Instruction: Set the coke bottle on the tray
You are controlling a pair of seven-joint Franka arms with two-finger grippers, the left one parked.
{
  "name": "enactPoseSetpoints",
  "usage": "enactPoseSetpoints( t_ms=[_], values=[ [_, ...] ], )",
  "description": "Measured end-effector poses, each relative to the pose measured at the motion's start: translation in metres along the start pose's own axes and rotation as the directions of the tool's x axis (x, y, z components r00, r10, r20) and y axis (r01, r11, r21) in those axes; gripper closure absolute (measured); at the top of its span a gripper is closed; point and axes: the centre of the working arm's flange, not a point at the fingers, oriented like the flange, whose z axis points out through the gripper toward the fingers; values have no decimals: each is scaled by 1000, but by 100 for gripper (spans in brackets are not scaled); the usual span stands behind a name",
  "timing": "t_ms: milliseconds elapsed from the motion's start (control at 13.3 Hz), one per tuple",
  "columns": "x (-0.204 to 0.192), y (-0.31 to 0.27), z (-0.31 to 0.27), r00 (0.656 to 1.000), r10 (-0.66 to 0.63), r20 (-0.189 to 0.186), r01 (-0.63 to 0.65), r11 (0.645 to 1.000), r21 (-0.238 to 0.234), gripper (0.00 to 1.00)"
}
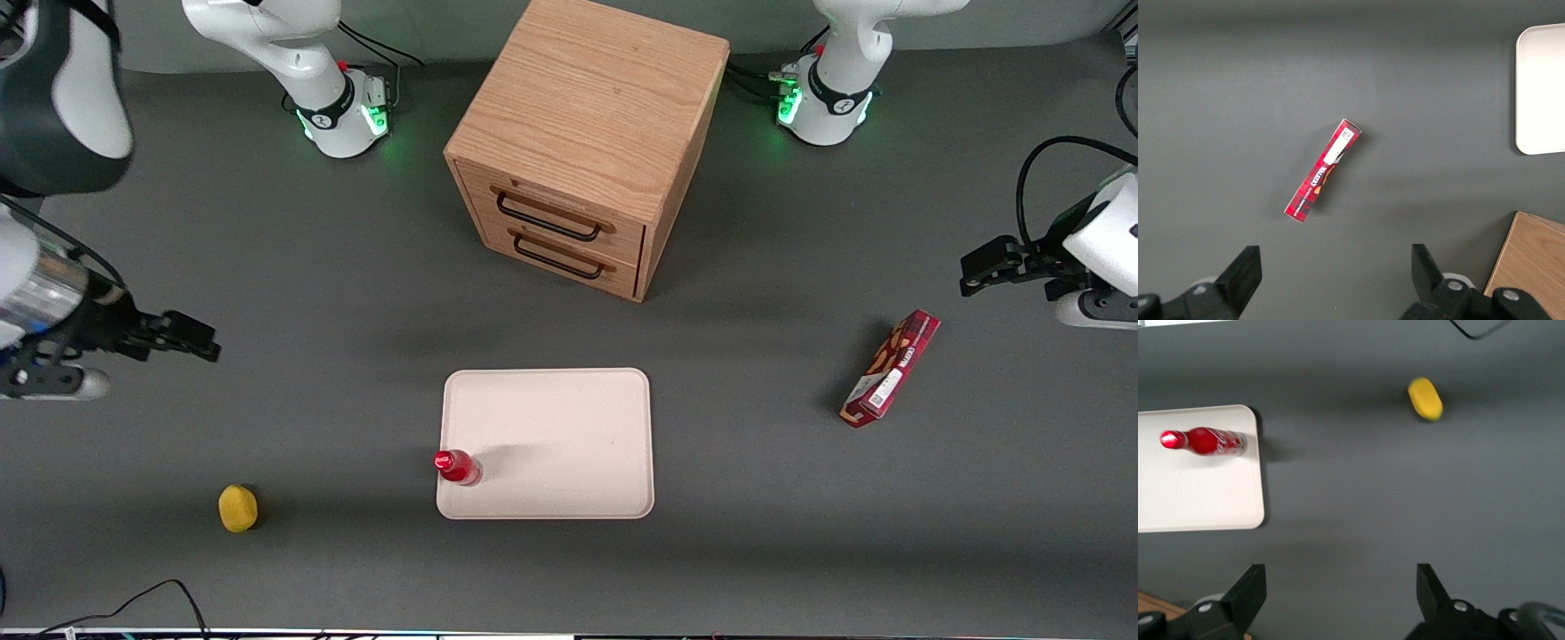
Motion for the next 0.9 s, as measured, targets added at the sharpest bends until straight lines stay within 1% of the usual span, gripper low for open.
enactPoseSetpoints(
  t_ms=[225,450,675,900],
  values=[
    [-25,39,-12,1000,17,-1,-17,1000,4,0],
    [-37,43,-7,1000,14,-3,-14,1000,3,0],
    [-45,40,-25,999,8,-36,-8,1000,4,0],
    [-49,39,-40,998,-8,-65,8,1000,-8,0]
  ],
)
